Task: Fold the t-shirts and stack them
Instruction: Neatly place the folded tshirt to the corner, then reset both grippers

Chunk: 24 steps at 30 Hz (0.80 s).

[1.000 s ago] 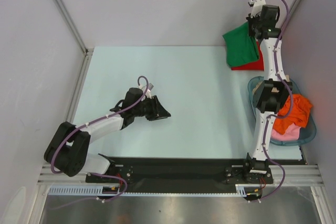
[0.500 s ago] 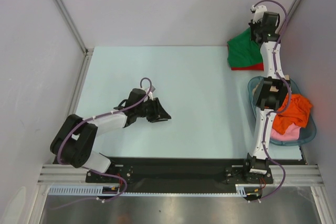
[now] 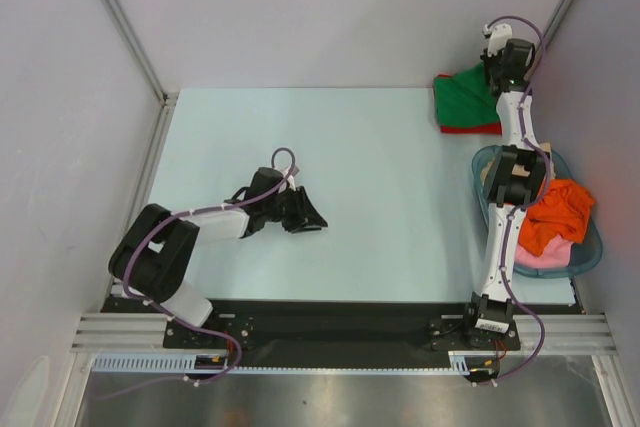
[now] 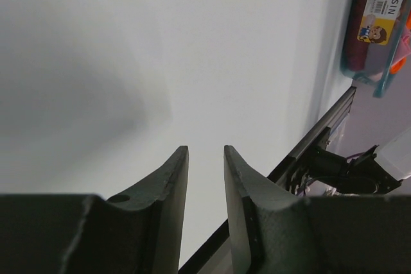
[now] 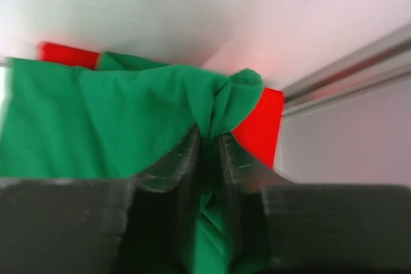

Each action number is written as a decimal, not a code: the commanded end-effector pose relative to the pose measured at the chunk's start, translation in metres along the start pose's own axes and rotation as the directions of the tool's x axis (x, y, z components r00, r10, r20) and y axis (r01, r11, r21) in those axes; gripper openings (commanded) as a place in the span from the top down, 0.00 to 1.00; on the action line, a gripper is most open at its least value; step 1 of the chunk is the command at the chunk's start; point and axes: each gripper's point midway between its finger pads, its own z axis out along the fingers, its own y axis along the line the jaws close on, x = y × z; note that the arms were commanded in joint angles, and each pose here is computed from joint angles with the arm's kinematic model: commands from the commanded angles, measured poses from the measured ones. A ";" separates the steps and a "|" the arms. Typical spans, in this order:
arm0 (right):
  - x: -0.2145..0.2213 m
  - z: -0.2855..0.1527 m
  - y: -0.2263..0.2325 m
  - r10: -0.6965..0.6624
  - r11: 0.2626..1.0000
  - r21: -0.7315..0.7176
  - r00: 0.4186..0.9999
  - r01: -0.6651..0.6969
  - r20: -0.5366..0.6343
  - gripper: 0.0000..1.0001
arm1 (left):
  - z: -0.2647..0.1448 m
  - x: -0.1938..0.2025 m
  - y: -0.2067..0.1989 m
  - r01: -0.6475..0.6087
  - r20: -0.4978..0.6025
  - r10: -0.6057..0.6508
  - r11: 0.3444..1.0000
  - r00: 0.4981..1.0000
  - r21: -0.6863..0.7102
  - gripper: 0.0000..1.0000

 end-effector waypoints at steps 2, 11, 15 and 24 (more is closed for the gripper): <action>-0.022 0.007 -0.036 -0.096 0.982 0.170 0.990 0.078 0.100 0.54 | 0.000 -0.012 -0.012 -0.012 0.024 0.011 0.999 1.000 0.045 0.66; -0.084 -0.030 -0.040 0.010 0.977 0.208 0.984 -0.048 0.177 0.00 | -0.026 -0.015 -0.031 -0.034 0.098 0.026 0.996 0.995 0.086 0.67; -0.136 -0.080 -0.006 0.136 0.980 0.114 0.970 -0.162 0.202 0.00 | -0.047 -0.012 -0.045 -0.075 0.153 0.056 0.990 0.987 0.120 0.66; -0.100 -0.184 0.185 0.484 0.852 -0.183 0.871 -0.491 -0.082 0.00 | -0.082 0.024 -0.043 -0.070 0.217 0.025 0.976 0.976 0.204 0.54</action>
